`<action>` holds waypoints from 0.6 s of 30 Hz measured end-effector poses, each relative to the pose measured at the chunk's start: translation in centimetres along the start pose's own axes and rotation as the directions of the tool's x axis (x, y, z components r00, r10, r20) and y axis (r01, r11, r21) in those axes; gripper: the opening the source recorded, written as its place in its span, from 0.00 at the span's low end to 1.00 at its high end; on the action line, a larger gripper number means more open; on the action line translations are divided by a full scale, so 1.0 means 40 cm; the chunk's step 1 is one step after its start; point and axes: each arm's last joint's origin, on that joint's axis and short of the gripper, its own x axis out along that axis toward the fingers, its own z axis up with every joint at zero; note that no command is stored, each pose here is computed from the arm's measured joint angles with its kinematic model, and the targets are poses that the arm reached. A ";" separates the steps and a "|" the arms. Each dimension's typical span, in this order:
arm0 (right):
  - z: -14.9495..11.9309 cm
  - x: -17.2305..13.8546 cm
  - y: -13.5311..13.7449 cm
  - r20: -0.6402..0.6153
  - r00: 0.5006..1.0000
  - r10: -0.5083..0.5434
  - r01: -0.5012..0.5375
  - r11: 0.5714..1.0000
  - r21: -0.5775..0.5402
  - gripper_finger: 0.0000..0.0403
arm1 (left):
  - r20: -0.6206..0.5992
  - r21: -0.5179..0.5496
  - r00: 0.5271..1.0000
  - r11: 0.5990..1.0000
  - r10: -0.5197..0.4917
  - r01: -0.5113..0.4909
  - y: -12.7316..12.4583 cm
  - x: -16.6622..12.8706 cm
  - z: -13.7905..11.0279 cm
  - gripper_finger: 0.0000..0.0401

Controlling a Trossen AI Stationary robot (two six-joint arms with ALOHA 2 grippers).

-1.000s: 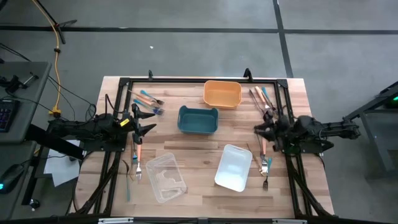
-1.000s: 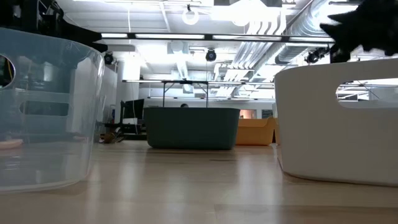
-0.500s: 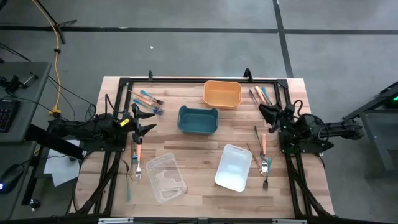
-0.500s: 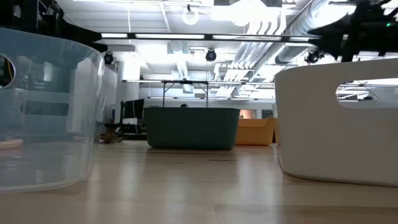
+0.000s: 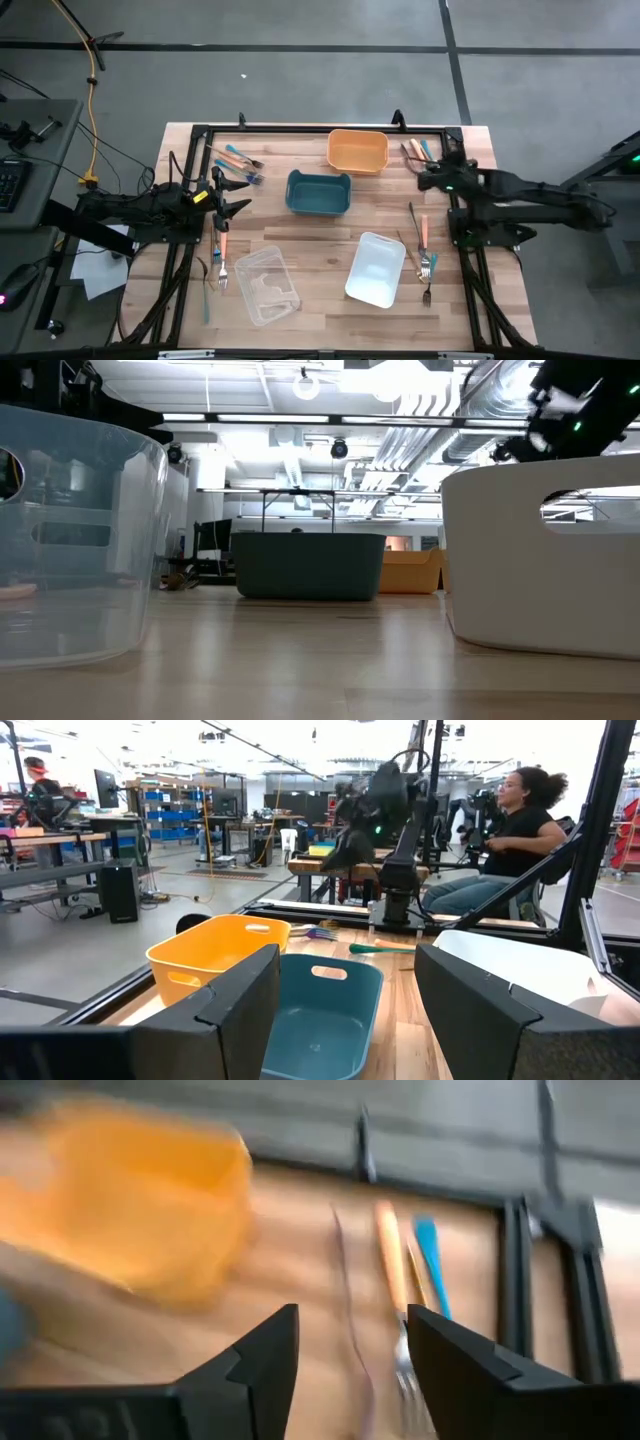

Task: Sort silverware by color (type)
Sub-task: Put the blue fork into the blue bin

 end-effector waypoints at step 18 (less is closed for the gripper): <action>0.002 0.235 0.014 -0.405 0.902 -0.149 0.132 0.989 -0.070 0.46 | 0.000 0.000 1.000 1.000 0.000 0.000 0.000 0.000 0.000 0.56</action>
